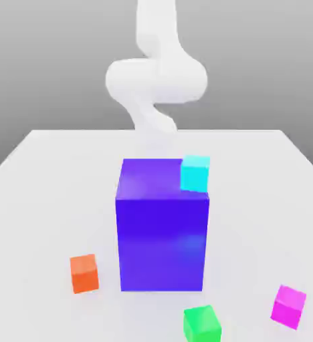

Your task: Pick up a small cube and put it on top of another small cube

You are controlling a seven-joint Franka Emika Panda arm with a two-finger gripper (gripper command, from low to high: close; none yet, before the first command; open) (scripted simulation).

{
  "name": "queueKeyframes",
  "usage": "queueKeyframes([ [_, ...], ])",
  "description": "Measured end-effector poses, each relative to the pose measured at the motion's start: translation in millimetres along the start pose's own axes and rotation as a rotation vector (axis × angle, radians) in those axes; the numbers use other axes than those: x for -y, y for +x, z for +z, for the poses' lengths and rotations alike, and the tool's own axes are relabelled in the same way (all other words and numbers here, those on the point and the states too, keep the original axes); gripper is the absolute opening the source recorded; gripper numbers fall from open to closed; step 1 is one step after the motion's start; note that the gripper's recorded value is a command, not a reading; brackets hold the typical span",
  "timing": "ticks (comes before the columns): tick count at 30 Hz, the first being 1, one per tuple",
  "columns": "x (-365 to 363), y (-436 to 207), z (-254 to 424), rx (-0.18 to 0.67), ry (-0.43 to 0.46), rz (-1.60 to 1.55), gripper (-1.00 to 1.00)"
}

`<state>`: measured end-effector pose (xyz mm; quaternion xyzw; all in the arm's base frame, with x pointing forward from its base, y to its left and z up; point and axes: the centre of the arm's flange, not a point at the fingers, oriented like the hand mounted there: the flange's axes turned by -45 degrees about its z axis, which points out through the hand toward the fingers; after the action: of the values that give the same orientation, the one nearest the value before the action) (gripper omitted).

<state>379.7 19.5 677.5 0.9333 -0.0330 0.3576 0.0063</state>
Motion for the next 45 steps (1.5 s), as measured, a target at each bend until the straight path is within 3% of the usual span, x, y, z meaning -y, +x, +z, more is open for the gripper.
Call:
queueKeyframes([
  [8, 63, -28, 149, 0.199, -0.103, 0.122, 0.00],
  [17, 129, -114, 287, 0.400, -0.169, 0.246, 0.00],
  [29, 215, -280, 388, 0.688, -0.189, 0.445, 0.00],
  [34, 222, -329, 432, 0.713, -0.188, 0.466, 0.00],
  [35, 221, -335, 438, 0.713, -0.189, 0.465, -1.00],
  [45, 223, -311, 412, 0.712, -0.186, 0.468, -1.00],
])
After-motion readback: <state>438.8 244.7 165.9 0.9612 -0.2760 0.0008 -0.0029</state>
